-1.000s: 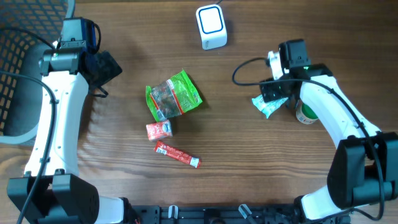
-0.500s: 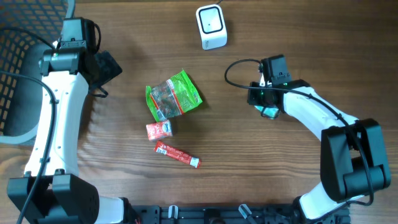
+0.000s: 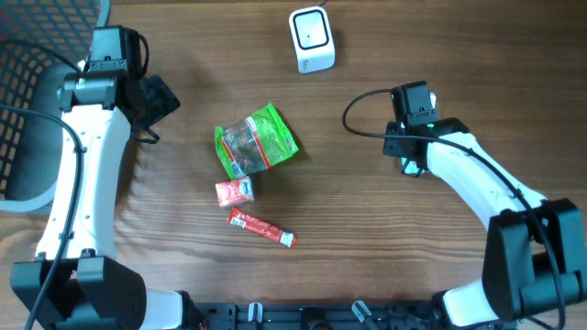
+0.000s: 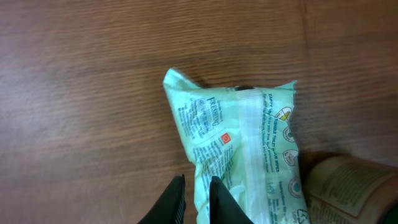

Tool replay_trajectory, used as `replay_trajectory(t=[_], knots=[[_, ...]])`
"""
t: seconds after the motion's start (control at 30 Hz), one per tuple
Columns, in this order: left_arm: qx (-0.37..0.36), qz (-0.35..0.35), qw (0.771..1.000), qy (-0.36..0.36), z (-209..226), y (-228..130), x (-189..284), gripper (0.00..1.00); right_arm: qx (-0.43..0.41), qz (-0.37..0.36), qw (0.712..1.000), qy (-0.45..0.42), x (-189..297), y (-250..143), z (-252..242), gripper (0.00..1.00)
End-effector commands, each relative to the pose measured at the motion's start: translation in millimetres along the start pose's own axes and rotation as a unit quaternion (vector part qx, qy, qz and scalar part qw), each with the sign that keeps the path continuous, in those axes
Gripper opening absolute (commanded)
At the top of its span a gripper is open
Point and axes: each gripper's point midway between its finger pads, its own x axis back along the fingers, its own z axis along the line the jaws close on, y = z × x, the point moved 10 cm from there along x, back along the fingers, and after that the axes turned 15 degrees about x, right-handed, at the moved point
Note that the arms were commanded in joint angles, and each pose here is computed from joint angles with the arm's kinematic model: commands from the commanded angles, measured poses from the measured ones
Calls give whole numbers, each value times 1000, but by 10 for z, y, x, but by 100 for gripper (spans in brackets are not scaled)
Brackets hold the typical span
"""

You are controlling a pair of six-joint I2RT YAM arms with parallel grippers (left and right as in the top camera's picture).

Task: Scan the item barcode
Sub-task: 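Reach the right gripper down and grasp the red stick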

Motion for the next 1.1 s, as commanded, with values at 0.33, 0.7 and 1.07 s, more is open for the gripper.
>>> replay_trajectory(t=[0.33,0.7,1.07], knots=[[3,-9,1000,-1,18,40,41,100,397,-40,868,296,985,-541,1647,52],[3,-9,1000,-1,18,40,41,100,529,-22,812,246,747,-1129,2373,50],[3,-9,1000,-1,18,39,41,100,533,30,812,236,528,-1255,2395,4]])
